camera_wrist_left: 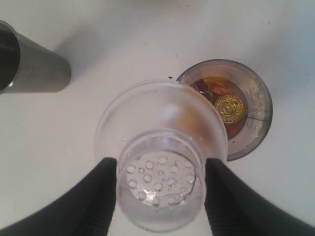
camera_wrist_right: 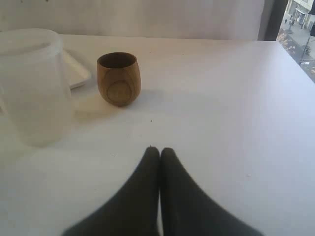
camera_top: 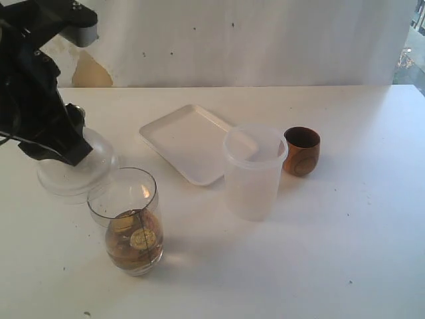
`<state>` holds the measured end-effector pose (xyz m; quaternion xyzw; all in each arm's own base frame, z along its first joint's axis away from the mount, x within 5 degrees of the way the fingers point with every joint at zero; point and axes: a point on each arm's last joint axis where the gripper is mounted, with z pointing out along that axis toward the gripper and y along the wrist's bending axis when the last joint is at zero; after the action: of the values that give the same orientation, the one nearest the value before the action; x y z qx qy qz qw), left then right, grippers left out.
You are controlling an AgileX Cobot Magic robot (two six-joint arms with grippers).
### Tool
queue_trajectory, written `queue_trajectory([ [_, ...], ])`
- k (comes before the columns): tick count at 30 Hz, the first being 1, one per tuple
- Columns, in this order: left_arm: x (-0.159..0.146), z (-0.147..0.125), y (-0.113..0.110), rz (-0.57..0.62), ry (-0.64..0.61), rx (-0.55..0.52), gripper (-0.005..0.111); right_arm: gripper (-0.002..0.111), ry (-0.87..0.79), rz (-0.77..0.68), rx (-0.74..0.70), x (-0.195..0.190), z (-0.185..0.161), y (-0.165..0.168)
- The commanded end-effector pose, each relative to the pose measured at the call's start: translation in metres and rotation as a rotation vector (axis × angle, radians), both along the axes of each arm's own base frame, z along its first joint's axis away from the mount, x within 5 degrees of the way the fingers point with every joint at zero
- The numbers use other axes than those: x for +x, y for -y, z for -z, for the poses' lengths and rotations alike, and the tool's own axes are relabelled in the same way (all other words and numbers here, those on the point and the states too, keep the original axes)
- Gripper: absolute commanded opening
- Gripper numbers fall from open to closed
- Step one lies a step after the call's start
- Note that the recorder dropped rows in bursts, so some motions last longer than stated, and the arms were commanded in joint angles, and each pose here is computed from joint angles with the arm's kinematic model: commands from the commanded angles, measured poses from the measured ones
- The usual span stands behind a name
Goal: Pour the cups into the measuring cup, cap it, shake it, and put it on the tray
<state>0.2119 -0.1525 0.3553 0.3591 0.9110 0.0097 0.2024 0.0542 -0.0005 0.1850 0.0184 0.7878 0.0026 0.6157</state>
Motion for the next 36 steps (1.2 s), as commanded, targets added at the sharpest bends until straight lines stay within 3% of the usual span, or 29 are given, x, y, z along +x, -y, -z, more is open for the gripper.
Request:
queue_trajectory([
  [1,-0.003,-0.001,0.002,0.014,-0.033,-0.056,0.000,0.000,0.008,-0.004,-0.005,0.000,0.001,0.000],
  [13,0.008,0.021,0.017,0.035,-0.132,-0.048,0.000,0.000,0.008,-0.004,-0.005,0.000,0.001,0.000],
  [36,0.022,0.032,0.029,0.065,-0.100,-0.075,0.000,0.000,0.008,-0.004,-0.005,0.000,0.001,0.000],
])
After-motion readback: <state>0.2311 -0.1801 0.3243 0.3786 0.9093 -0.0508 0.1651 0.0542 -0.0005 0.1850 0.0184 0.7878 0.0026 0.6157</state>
